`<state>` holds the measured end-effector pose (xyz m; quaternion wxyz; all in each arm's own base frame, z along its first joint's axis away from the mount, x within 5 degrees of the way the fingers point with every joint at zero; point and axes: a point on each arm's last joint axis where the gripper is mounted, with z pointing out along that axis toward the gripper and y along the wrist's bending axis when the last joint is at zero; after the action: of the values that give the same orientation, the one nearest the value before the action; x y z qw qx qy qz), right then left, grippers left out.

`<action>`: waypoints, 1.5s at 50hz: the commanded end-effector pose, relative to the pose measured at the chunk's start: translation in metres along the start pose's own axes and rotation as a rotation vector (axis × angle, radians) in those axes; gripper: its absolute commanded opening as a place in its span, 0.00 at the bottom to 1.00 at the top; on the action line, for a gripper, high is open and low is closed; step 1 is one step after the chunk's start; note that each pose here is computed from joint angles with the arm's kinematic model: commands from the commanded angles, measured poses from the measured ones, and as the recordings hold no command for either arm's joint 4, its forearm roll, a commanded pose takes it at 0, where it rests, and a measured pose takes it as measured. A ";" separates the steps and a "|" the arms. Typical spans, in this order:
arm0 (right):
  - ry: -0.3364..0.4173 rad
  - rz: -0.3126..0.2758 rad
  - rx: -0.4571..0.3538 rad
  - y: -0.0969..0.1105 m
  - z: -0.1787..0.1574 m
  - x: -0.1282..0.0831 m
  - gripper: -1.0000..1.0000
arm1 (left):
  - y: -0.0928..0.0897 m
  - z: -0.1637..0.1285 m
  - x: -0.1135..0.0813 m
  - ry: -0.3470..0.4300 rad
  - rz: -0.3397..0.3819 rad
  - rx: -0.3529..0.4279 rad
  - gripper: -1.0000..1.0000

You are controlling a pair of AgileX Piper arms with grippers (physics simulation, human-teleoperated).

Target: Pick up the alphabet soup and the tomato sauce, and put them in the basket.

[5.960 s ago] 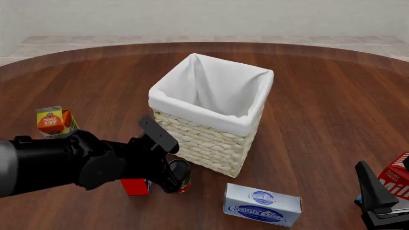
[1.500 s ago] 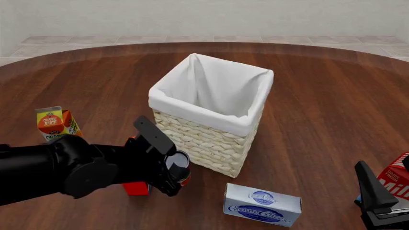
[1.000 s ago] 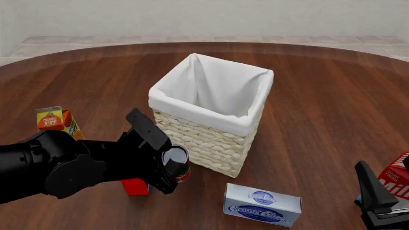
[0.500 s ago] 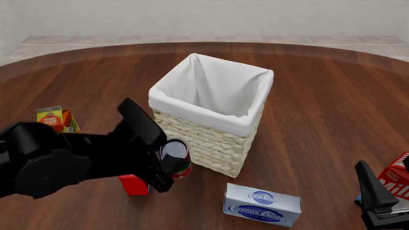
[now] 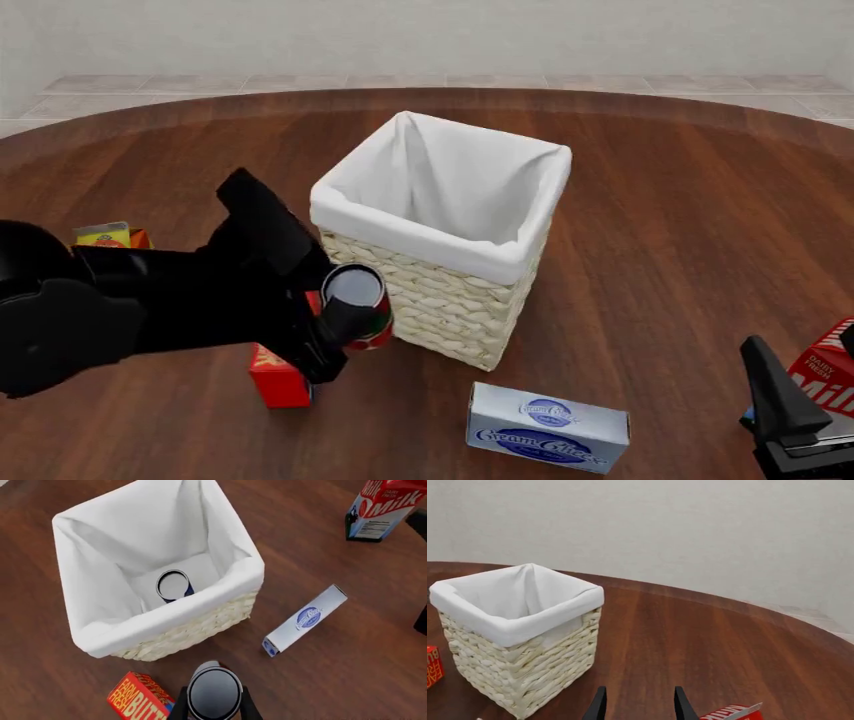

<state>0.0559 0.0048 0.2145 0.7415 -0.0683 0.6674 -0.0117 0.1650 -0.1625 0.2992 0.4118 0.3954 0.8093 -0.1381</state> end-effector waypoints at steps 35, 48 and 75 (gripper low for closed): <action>0.001 -0.002 -0.002 0.000 0.000 0.000 1.00 | 0.010 -0.029 -0.042 -0.074 0.101 -0.030 0.00; 0.001 0.000 0.005 0.000 0.000 0.000 1.00 | 0.021 -0.031 -0.057 -0.090 0.124 -0.066 0.00; 0.002 0.002 0.007 0.000 0.000 0.000 1.00 | 0.037 -0.013 -0.073 -0.110 0.130 -0.109 0.00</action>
<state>0.0562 0.0045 0.2145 0.7411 -0.0654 0.6680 -0.0135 0.2034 -0.1670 0.3661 0.4776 0.4121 0.7701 -0.0949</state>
